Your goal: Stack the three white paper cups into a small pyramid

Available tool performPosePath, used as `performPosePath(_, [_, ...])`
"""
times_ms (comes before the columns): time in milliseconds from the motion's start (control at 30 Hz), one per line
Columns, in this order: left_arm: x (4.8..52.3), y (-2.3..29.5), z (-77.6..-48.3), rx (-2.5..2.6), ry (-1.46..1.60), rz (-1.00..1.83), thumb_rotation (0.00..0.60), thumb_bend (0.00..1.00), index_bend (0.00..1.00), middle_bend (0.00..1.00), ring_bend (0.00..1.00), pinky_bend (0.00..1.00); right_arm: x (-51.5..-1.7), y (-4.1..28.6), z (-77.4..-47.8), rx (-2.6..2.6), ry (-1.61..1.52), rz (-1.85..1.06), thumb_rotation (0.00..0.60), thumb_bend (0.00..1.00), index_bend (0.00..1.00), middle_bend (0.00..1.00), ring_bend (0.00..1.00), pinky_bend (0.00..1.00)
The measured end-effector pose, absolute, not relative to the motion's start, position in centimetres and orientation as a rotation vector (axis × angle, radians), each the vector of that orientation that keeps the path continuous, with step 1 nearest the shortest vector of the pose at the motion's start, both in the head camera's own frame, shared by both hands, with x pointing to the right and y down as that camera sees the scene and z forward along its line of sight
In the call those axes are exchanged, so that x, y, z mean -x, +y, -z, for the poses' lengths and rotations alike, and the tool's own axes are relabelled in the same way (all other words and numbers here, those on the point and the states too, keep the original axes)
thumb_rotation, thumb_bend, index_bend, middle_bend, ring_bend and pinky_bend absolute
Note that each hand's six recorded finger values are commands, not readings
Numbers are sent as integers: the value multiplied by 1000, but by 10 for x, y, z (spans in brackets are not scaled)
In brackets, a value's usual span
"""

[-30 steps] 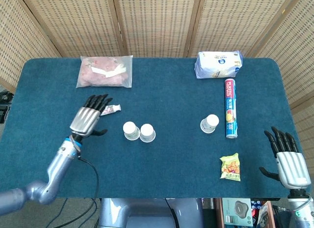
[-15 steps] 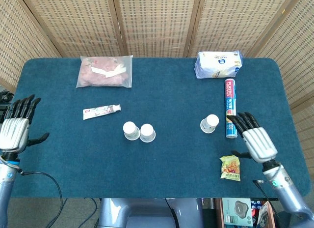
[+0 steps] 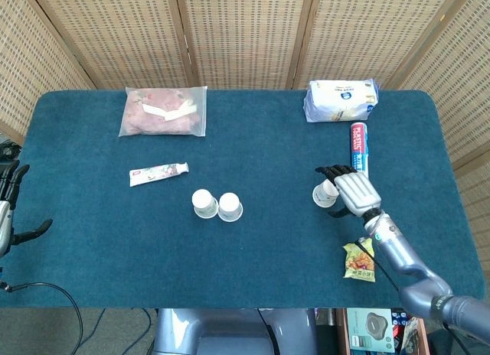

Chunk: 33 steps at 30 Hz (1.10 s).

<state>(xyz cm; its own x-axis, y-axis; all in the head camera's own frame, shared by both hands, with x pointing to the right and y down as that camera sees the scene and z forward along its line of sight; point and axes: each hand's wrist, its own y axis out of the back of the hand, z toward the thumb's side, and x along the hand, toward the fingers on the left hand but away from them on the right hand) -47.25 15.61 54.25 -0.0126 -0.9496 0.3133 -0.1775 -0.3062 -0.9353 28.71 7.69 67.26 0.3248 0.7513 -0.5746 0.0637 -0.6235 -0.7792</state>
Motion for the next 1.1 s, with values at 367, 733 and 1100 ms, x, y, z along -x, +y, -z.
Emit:
performPosePath(367, [473, 152, -550, 1541, 1175, 1409, 600, 205, 0, 0, 0, 0, -272, 62, -709, 1924, -684, -1432, 600, 252, 262, 381, 295, 382])
performPosePath(733, [470, 155, -549, 1525, 1163, 1417, 600, 205, 0, 0, 0, 0, -289, 55, -722, 1835, -654, -1503, 600, 399, 451, 513, 433, 568])
performPosePath(1100, [467, 156, -550, 1544, 1154, 1415, 600, 206, 0, 0, 0, 0, -281, 51, -694, 1837, -680, -1412, 600, 440, 455, 516, 435, 570])
